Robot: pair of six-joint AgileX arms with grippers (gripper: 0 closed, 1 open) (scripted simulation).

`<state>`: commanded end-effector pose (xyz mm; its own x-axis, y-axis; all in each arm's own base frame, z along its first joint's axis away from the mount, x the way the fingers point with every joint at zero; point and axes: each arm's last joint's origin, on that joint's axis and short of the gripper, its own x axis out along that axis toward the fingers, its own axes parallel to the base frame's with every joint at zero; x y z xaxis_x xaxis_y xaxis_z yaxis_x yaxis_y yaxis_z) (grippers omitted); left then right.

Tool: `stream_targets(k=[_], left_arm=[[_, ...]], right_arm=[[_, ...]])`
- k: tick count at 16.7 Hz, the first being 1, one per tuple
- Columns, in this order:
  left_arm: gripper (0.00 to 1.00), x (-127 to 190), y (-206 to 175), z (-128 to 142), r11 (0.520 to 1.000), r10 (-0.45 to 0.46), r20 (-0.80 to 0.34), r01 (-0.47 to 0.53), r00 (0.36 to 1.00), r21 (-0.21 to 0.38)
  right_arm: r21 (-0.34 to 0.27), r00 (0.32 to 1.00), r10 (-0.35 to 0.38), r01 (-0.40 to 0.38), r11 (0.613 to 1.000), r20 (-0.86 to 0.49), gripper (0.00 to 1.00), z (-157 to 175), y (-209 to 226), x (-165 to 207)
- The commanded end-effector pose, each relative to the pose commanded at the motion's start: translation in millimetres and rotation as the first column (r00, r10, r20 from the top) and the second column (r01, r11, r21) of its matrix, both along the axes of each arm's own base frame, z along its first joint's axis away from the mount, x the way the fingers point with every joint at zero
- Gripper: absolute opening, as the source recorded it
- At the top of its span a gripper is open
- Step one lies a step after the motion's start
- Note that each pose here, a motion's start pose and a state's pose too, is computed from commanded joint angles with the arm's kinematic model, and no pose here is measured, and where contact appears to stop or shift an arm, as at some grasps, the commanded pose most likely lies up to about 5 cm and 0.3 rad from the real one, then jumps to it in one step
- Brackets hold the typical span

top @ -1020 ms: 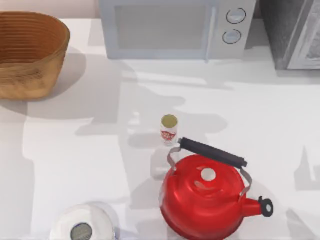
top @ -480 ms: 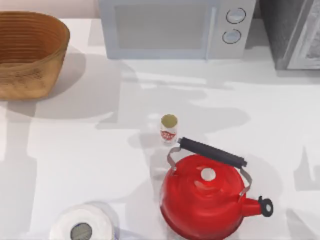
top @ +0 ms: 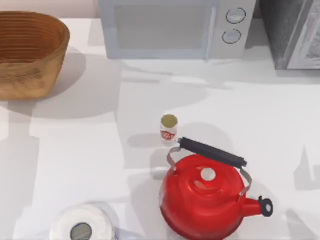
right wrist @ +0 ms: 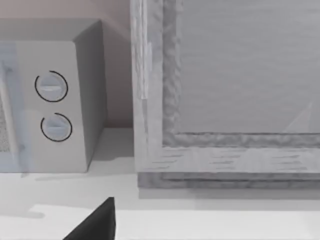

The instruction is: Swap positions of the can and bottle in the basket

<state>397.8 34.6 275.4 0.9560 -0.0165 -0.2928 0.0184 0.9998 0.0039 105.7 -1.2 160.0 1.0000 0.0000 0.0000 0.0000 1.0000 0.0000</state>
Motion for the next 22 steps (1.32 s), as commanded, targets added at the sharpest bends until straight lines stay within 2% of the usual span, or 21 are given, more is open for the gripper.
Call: stream_targets(k=[3, 16, 22], left_arm=[[0.00, 0.1, 0.0, -0.1, 1.000, 0.000, 0.000, 0.000, 1.000, 0.000], [0.98, 0.1, 0.0, -0.1, 1.000, 0.000, 0.000, 0.000, 1.000, 0.000], [1.00, 0.1, 0.0, -0.1, 1.000, 0.000, 0.000, 0.000, 1.000, 0.000]], right_arm=[[0.000, 1.000, 0.000, 0.000, 1.000, 0.000, 1.00, 0.0, 0.0, 0.0], [0.000, 1.000, 0.000, 0.000, 1.000, 0.000, 1.00, 0.0, 0.0, 0.0], [0.000, 1.000, 0.000, 0.000, 1.000, 0.000, 1.00, 0.0, 0.0, 0.0]])
